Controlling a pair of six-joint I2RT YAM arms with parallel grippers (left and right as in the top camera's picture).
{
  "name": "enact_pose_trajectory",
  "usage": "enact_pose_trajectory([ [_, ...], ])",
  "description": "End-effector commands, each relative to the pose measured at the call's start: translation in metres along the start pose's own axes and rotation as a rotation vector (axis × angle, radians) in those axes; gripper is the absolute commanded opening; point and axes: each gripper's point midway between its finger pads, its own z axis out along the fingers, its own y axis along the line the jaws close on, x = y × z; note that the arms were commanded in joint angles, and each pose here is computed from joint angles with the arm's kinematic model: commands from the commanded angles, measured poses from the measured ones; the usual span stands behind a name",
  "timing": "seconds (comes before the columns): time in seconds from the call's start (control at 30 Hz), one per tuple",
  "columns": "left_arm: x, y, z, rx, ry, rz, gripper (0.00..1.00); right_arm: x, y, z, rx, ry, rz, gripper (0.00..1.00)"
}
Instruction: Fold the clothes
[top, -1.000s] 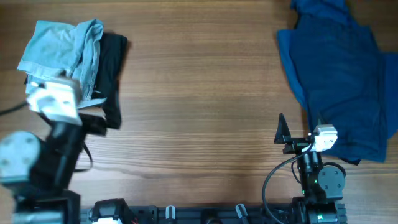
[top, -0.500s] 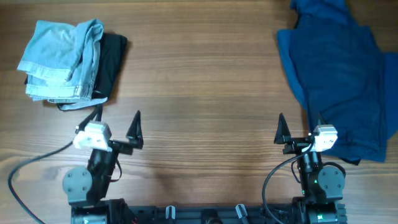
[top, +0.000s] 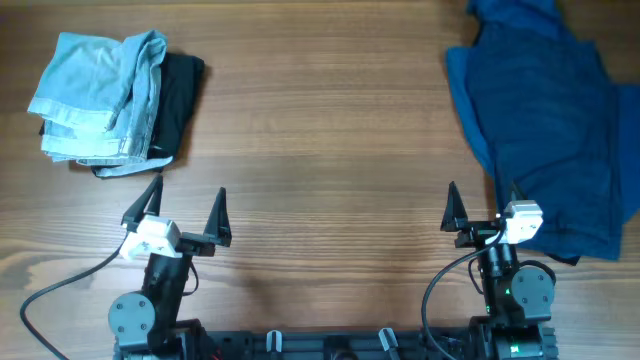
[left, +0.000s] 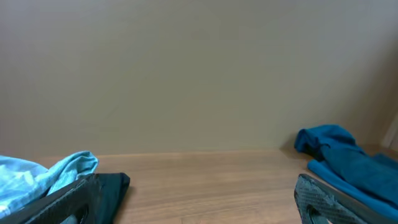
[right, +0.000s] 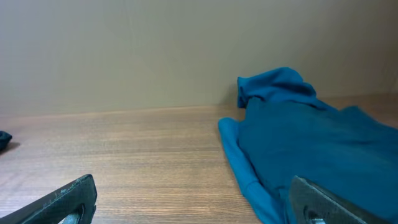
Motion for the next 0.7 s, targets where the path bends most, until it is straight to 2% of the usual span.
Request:
enact_pose_trajectory([
  [0.0, 0.016, 0.006, 0.0, -0.022, 0.023, -0.012, 1.0, -0.001, 0.001, 0.0, -0.007, -0.005, 0.016, 1.0],
  [0.27, 0.076, 0.018, -0.007, -0.079, 0.228, -0.074, 1.0, -0.001, 0.001, 0.0, -0.007, -0.005, 0.016, 1.0],
  [0.67, 0.075, 0.019, -0.006, -0.086, 0.223, -0.071, 1.0, -0.001, 0.001, 0.0, -0.007, -0.005, 0.016, 1.0],
])
